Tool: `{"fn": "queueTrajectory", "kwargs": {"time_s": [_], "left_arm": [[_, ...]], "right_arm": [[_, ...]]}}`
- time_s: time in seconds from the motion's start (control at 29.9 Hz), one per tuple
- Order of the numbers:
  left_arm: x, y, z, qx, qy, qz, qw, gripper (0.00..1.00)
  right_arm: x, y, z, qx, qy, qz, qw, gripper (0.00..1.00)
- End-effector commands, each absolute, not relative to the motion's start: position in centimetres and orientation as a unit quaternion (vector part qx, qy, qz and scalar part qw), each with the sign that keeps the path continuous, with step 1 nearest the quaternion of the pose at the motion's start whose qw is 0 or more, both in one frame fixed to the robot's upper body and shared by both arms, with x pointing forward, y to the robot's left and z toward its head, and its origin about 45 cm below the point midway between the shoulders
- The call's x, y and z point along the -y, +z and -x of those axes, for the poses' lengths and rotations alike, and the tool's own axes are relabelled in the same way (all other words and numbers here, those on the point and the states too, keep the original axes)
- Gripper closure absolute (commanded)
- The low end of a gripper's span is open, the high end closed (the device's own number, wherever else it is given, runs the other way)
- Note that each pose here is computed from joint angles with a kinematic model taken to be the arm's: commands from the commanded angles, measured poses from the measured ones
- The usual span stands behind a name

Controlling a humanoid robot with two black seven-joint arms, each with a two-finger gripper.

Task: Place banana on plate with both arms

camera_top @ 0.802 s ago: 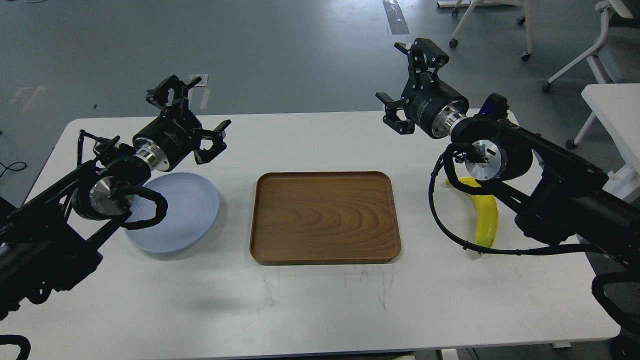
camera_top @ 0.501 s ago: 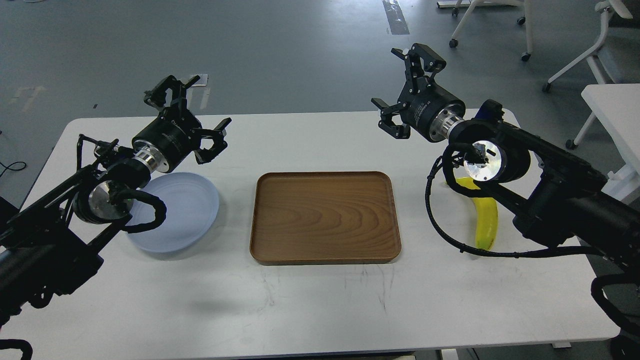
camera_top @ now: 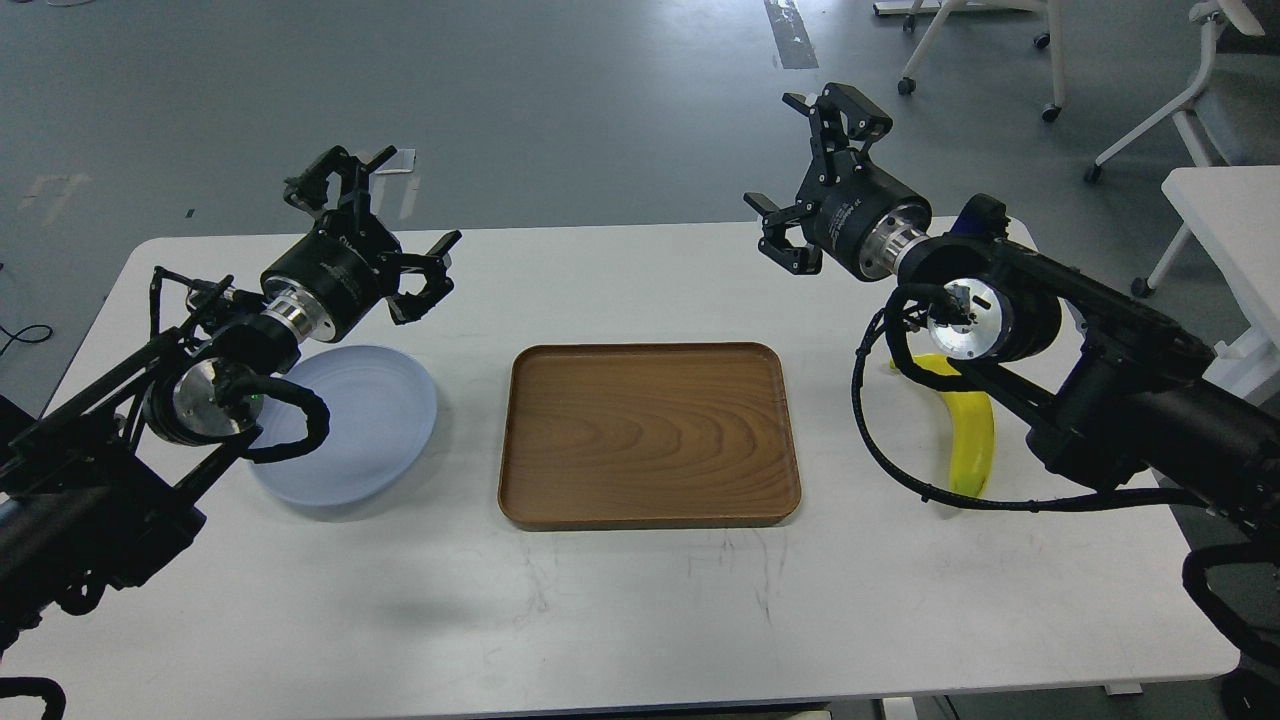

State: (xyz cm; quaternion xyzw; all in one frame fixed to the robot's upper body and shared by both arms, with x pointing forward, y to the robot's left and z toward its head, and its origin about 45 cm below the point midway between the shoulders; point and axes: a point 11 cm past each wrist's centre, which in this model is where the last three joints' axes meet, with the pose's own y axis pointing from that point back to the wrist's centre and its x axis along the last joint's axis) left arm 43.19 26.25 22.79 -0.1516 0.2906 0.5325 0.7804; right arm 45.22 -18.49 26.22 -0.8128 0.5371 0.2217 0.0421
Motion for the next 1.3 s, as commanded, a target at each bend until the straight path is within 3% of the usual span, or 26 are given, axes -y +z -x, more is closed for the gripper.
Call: {"fn": "queueTrajectory", "kwargs": {"time_s": [0.0, 1.27], "left_arm": [[-26.17, 22.73, -43.17, -0.292, 0.532, 0.152, 0.78, 0.02], [-26.23, 22.2, -42.94, -0.292, 0.537, 0.148, 0.777, 0.02]], "right_arm": [[18.36, 26.21, -45.19, -0.535, 0.221, 0.814, 0.041, 0.0], [17.8, 26.03, -45.2, -0.535, 0.217, 0.816, 0.039, 0.0]]}}
